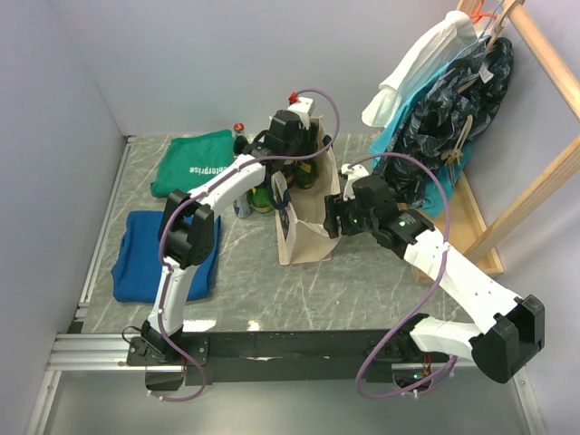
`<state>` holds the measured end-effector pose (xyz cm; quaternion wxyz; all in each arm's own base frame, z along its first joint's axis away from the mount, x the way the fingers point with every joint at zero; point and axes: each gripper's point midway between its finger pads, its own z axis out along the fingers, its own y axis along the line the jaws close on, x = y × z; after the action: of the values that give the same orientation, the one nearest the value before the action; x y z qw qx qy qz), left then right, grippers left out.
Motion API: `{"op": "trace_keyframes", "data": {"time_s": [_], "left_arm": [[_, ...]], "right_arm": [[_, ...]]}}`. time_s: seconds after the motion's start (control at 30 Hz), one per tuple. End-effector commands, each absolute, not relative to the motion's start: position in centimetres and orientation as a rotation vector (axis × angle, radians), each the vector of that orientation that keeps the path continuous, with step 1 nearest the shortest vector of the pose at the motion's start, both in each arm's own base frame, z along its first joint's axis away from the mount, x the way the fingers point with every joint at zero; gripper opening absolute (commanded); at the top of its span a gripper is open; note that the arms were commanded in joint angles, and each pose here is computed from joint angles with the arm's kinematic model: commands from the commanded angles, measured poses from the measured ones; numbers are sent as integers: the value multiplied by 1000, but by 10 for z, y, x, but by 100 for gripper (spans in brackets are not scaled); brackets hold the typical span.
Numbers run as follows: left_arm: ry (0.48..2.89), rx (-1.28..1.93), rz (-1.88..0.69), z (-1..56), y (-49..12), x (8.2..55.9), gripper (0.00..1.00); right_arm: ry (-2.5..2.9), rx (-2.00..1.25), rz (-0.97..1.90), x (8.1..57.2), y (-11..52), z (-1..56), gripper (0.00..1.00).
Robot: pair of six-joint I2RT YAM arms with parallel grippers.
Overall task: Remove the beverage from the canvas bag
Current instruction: Take out the drink from the canvas bag.
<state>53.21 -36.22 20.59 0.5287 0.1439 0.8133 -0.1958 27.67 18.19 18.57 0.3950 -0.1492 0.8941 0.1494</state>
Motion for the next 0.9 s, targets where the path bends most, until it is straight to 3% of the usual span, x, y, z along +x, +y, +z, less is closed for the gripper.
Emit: {"op": "trace_keyframes", "data": {"time_s": [0.0,0.33,0.73,0.87], "left_arm": [[1901,332,-473,215,-368,541,64],[1905,337,-475,211,-370,542,60],[1839,314,-505,235,-369,539,64],[1852,320,-492,233,-368,539,60]], "right_arm": [[2264,-395,363,270,178,186,74],[2260,-396,370,270,179,187,74],[2267,-401,368,271,180,185,74],[2268,-403,369,271,180,184,74]]}}
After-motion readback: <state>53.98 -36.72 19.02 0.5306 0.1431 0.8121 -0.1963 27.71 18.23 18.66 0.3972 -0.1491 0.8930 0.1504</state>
